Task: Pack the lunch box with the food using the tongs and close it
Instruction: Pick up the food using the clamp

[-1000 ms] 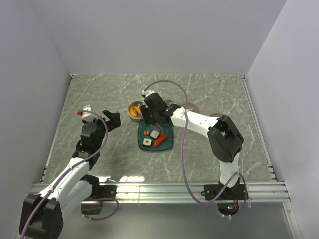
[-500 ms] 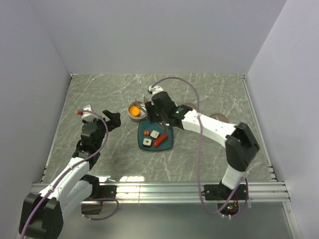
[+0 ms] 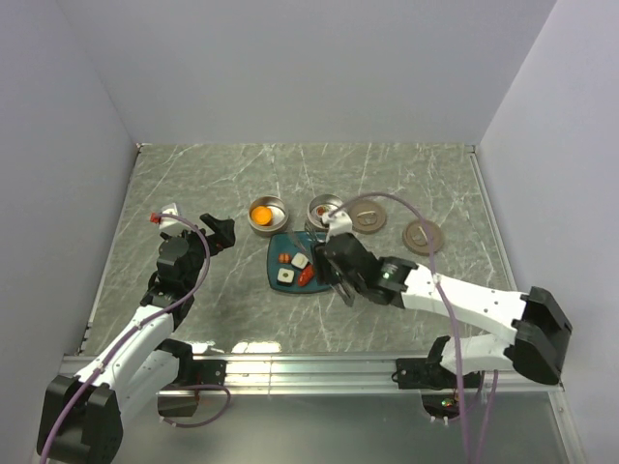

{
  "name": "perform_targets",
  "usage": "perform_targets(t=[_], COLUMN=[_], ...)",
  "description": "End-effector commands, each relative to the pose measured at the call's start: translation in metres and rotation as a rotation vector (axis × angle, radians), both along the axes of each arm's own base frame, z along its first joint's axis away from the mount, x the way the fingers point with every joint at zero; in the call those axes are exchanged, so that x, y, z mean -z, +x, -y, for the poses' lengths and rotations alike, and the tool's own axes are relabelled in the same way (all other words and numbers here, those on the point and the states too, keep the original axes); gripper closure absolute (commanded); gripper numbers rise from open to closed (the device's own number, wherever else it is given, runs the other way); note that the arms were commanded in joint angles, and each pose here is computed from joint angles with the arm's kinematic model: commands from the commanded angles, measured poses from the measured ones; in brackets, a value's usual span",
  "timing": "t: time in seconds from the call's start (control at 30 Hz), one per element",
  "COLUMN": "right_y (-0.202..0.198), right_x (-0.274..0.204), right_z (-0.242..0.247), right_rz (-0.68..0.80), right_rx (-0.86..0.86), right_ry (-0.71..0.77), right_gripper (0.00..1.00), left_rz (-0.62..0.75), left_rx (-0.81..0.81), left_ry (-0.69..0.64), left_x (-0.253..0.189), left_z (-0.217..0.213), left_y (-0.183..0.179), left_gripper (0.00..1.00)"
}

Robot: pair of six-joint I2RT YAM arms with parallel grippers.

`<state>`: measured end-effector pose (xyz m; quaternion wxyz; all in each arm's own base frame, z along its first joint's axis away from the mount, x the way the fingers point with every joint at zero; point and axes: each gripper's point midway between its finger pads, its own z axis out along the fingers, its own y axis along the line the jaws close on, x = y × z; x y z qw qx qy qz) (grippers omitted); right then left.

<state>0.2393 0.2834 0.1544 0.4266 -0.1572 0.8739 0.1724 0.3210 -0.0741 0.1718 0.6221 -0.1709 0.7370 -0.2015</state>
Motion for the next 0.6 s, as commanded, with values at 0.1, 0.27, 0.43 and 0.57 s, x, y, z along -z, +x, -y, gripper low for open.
perform_targets(t=[0.1,0.27,0.43,0.57], right_y=[-0.042,-0.066,-0.077,-0.086], right_x=[0.0,0.003,0.023,0.042], right_z=[0.034,0.043,0.046,0.039], right_rz=[-0.023,-0.05,-0.108,-0.167], right_rx=[0.121,0.144,0.164,0.149], right_ry=[0.065,0.074,0.041,0.048], right_gripper=[0.45,0.45,0.45,0.45], left_rz=[0.048,0.051,0.051,0.046], left_rx=[0.021,0.023,0.027,0.032], left_ry=[-0.018,-0.019,-0.021,-0.019], left_x=[-0.014,-0.015,-0.015,-0.014], left_z=[0.004,0.004,0.005,0.006], left_y=[0.003,0.003,0.003,0.003], left_gripper=[0.0,0.01,0.01,0.01])
